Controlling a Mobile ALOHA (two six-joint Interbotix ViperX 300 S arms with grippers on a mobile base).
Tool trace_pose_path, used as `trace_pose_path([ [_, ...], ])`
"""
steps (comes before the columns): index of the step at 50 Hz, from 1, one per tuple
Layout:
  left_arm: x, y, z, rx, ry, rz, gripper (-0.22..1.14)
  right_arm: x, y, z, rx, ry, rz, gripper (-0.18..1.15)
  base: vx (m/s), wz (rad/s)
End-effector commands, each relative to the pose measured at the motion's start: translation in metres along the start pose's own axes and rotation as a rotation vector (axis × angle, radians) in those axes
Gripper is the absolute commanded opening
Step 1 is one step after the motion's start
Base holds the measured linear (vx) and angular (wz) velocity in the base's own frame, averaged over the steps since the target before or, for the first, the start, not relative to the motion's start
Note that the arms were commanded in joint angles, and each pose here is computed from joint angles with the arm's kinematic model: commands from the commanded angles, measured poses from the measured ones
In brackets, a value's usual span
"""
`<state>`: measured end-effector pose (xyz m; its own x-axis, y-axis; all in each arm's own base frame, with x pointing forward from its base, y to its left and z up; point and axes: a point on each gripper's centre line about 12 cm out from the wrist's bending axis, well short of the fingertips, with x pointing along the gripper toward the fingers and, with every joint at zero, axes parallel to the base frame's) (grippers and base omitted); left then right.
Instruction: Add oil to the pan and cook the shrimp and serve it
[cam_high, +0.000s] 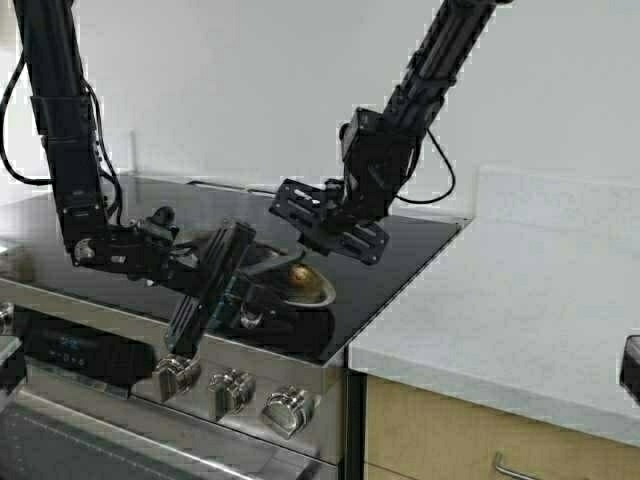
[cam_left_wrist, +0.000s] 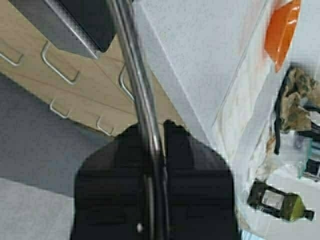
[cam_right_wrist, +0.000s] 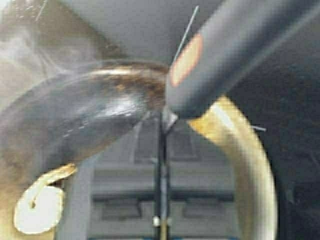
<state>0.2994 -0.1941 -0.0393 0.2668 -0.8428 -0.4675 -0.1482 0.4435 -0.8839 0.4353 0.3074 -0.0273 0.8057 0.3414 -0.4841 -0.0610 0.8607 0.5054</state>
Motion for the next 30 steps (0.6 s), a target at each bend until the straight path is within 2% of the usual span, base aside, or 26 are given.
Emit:
trace_pose_path([
  [1, 0.002, -0.012, 0.002, 0.046, 0.006, -0.027, 0.03, -0.012, 0.027, 0.019, -0.016, -0.039, 0.06, 0.07, 0.0, 0.0],
  [30, 0.003, -0.013, 0.003, 0.045, -0.003, -0.028, 0.03, -0.025, 0.017, 0.057, -0.014, -0.097, 0.044, 0.07, 0.0, 0.0],
])
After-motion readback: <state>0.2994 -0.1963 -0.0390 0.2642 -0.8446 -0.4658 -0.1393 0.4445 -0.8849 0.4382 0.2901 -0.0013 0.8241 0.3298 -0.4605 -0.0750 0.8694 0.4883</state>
